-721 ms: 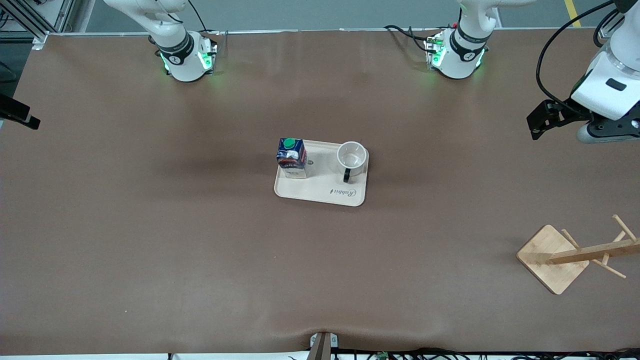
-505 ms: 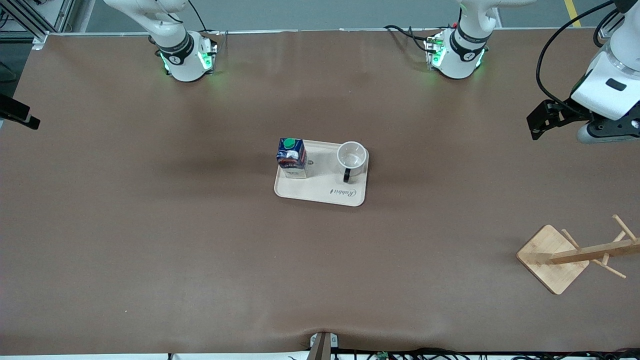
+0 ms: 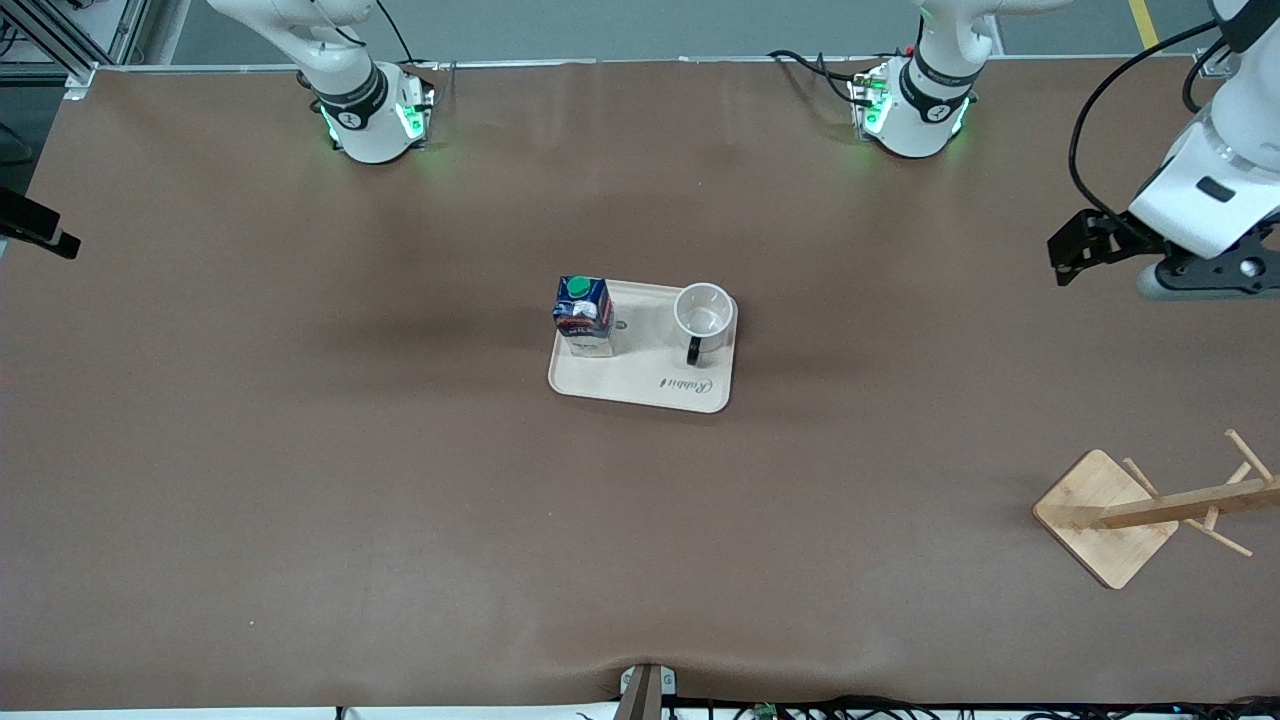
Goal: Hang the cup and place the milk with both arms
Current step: 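Move the left gripper toward the white mug on the tray, then lower the left gripper and grasp the white mug by its rim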
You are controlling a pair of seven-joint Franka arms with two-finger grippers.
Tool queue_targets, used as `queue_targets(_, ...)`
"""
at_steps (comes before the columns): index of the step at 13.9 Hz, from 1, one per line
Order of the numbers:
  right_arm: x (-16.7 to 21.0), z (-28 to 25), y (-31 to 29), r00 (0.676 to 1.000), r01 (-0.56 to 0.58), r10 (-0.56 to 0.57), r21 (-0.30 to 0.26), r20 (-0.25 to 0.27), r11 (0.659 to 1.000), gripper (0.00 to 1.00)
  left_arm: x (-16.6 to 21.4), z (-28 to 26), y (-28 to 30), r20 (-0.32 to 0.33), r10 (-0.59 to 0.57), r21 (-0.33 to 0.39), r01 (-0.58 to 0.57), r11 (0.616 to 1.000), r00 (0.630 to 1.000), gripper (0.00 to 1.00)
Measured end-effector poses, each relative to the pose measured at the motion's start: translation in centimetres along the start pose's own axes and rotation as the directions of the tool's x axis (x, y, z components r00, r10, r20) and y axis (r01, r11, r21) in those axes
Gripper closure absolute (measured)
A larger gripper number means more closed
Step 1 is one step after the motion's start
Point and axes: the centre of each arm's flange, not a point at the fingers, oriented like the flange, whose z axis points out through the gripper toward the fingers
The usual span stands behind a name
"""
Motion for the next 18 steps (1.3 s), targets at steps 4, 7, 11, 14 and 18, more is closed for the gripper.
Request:
queue_targets(4,0.0,0.0,0.0,1.000,-0.001,0.001,0.000,0.001,1.000,0.00,1.7,4.3,3.3,0.044,0.061,-0.024,-0.060,0.998,0.997,0.00)
queue_targets(7,0.0,0.0,0.3,1.000,-0.006,0.006,0.000,0.001,1.000,0.00,1.9,7.9,7.4,0.084,0.131,-0.027,-0.129,0.991,0.988,0.00)
queue_targets(11,0.0,0.0,0.4,1.000,-0.009,0.009,0.000,0.001,1.000,0.00,0.7,12.3,13.3,0.082,0.227,-0.043,-0.224,0.974,0.971,0.00)
queue_targets(14,0.0,0.0,0.3,1.000,-0.005,0.005,0.000,0.002,1.000,0.00,-0.7,17.1,17.7,0.064,0.299,-0.059,-0.296,0.953,0.952,0.00)
queue_targets(18,0.0,0.1,0.0,1.000,0.000,0.000,0.000,0.002,1.000,0.00,-3.9,24.3,23.6,0.020,0.383,-0.079,-0.381,0.921,0.923,0.00)
